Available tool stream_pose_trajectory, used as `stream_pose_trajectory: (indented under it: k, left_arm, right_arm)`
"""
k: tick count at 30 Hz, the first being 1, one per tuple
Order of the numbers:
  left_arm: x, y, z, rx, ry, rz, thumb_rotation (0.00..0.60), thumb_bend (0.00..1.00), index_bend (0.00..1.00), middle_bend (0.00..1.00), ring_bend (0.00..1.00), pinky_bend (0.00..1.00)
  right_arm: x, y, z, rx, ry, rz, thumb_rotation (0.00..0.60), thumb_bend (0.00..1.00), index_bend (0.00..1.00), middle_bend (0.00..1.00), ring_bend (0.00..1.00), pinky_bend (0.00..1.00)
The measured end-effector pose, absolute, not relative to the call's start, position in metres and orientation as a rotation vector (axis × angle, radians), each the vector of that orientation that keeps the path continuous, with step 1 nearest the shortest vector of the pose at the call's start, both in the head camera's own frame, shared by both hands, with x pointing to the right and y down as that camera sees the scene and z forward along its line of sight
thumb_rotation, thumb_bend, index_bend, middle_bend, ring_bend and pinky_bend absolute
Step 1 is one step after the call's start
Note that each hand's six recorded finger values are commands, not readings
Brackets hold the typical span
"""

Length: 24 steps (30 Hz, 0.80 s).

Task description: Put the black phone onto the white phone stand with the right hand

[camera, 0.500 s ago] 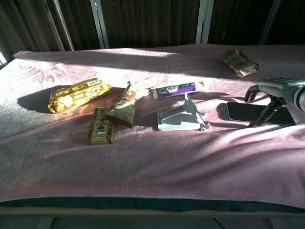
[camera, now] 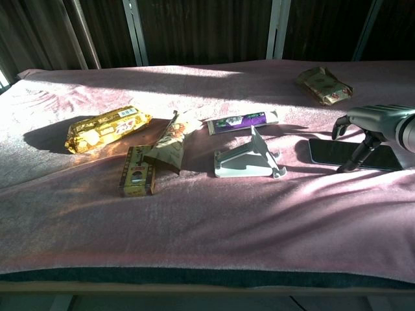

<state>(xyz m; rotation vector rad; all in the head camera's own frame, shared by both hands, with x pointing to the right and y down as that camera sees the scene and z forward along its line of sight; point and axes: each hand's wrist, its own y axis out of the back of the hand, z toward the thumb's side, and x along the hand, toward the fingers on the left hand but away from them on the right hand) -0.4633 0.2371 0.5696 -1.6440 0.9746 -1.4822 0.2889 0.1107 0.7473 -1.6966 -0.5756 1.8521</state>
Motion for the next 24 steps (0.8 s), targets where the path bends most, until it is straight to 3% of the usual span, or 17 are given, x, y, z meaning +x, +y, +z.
stream_pose_trajectory:
  k: [8,15,24]
  left_arm:
    - [-0.463,0.237,0.571,-1.649,0.970,-1.483,0.600,0.41,0.00,0.04,0.03,0.12]
    - [-0.463,0.237,0.569,-1.648,0.976,-1.481,0.600,0.41,0.00,0.04,0.03,0.12]
    - [-0.464,0.236,0.568,-1.650,0.982,-1.476,0.600,0.41,0.00,0.03,0.03,0.12]
  right_arm:
    - [0.282,0.111,0.751,-1.683,-0.548,1.858,0.600,0.22,0.42,0.31,0.13,0.14]
    - [0.279,0.110,0.750,-1.649,-0.533,1.854,0.600,0.22,0.59,0.31,0.16,0.14]
    - [0.270,0.111,0.747,-1.592,-0.481,1.840,0.600,0.22,0.70,0.35,0.18,0.14]
